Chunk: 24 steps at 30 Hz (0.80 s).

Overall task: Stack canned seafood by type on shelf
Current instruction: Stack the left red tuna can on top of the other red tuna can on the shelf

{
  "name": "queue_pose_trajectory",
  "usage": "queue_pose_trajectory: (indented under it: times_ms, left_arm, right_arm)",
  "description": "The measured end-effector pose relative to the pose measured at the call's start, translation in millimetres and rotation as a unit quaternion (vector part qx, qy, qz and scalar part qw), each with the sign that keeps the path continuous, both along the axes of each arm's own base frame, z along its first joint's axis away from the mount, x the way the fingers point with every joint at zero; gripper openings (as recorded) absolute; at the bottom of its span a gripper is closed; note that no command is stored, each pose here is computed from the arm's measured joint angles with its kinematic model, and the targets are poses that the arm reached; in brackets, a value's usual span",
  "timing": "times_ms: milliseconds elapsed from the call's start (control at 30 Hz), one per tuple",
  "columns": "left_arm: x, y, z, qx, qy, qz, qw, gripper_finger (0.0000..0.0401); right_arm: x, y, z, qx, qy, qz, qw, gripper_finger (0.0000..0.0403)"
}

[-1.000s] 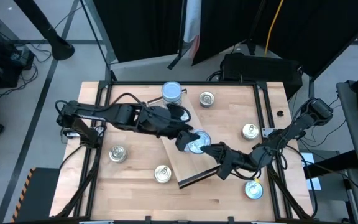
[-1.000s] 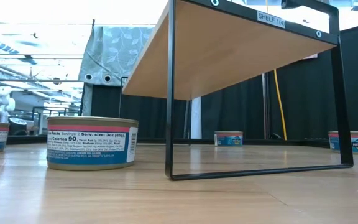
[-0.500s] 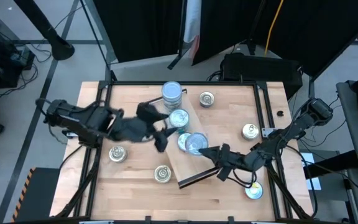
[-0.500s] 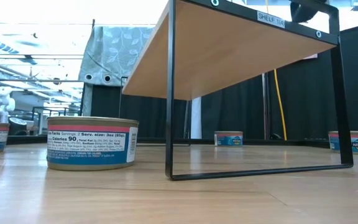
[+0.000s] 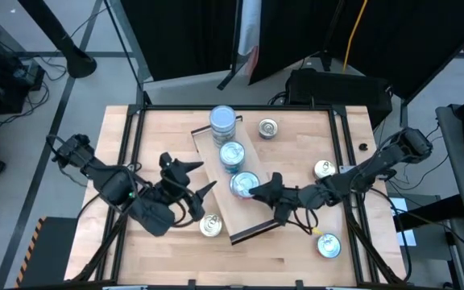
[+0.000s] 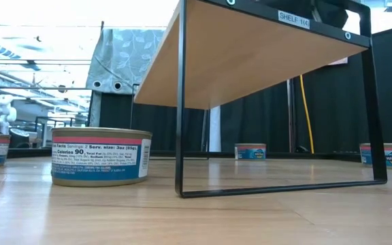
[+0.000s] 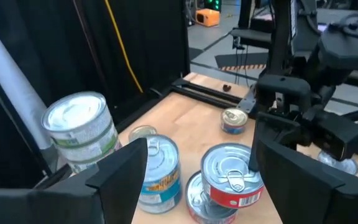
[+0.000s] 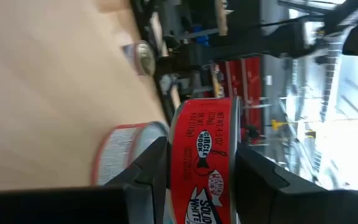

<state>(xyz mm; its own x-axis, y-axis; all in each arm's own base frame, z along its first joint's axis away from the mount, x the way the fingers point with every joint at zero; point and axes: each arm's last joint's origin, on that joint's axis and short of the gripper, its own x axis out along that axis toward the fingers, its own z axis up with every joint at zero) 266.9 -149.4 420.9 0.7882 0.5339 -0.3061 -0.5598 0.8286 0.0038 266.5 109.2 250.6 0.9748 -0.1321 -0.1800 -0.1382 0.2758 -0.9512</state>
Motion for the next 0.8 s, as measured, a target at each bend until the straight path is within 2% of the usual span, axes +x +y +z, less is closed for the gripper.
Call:
queue_pose_trajectory:
  times_ms: [200, 433, 633, 800]
  left_arm:
    - [-0.8, -8.0, -25.3, -0.002, 0.015, 0.004, 1.000, 0.0297]
    - [0.7, -9.4, -54.0, -0.022, 0.019, 0.023, 0.999, 0.0297]
    - [0.6, -9.5, -63.0, -0.030, 0.019, 0.030, 0.999, 0.0297]
    - [0.7, -9.6, -62.9, -0.030, 0.018, 0.030, 0.999, 0.0297]
  right_arm:
    - [3.2, -7.1, -3.2, 0.001, 0.018, 0.021, 1.000, 0.0123]
    - [6.5, -16.3, -3.9, -0.003, 0.025, 0.018, 1.000, 0.0123]
    - [8.2, -21.0, -4.4, 0.011, 0.032, 0.037, 0.999, 0.0126]
    - [9.4, -25.4, -4.7, 0.024, 0.034, 0.031, 0.999, 0.0160]
